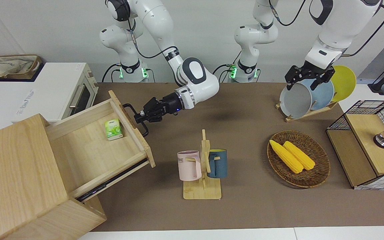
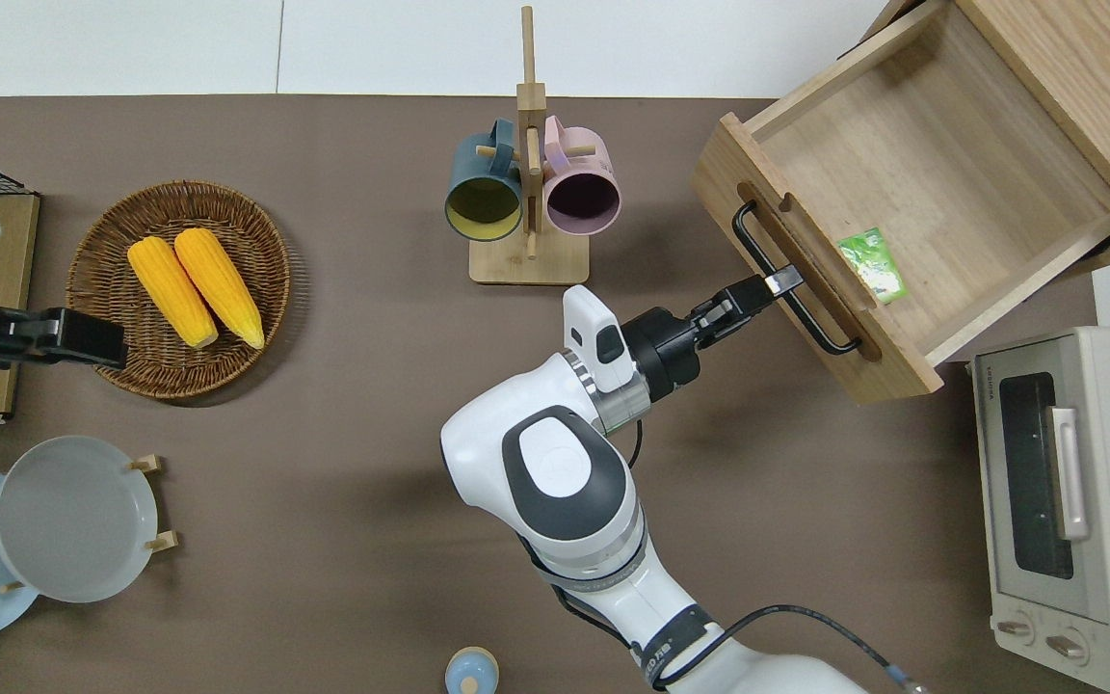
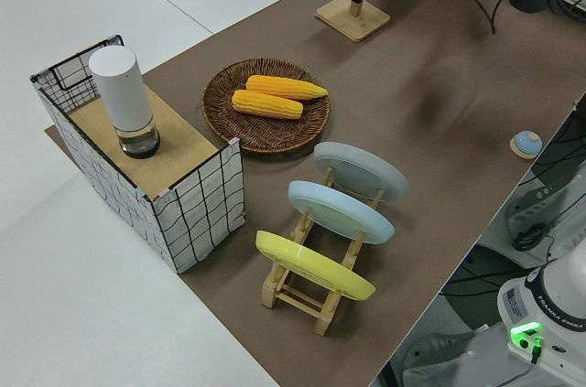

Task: Slide drawer open with right arm
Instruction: 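Pull the handle toward the robot with the right gripper, sliding the drawer out, then open the right gripper and release the drawer handle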

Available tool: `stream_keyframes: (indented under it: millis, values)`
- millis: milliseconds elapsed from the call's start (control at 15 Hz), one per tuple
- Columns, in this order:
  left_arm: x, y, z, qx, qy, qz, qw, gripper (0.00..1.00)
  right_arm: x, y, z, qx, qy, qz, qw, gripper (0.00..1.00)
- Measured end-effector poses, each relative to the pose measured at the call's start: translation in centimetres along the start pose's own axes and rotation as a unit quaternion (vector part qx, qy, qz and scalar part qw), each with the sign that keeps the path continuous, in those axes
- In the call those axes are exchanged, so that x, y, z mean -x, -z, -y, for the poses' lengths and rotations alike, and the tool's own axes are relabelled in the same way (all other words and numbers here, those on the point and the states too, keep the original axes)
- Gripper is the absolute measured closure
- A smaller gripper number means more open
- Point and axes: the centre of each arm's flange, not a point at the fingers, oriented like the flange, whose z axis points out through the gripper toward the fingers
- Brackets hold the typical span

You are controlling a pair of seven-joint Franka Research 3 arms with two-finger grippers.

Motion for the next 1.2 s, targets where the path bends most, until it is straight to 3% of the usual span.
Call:
stream_keyframes:
  millis: [533,1067,1200]
  values:
    - [0.00,0.00,0.00,0.000,0.000,0.000,1.0000,0.00,0.08,0.67,0.04,-0.001,0.000,-0.003,1.0000,0.81]
    - [0.00,0.00,0.00,0.000,0.000,0.000,1.0000,0.00,0.00,1.07,-0.49,0.001,-0.001,-0.002,1.0000,0.07]
    - [0.00,0.00,0.00,0.000,0.000,0.000,1.0000,0.00,-0.01,1.07,-0.51,0.001,-0.001,-0.002,1.0000,0.01]
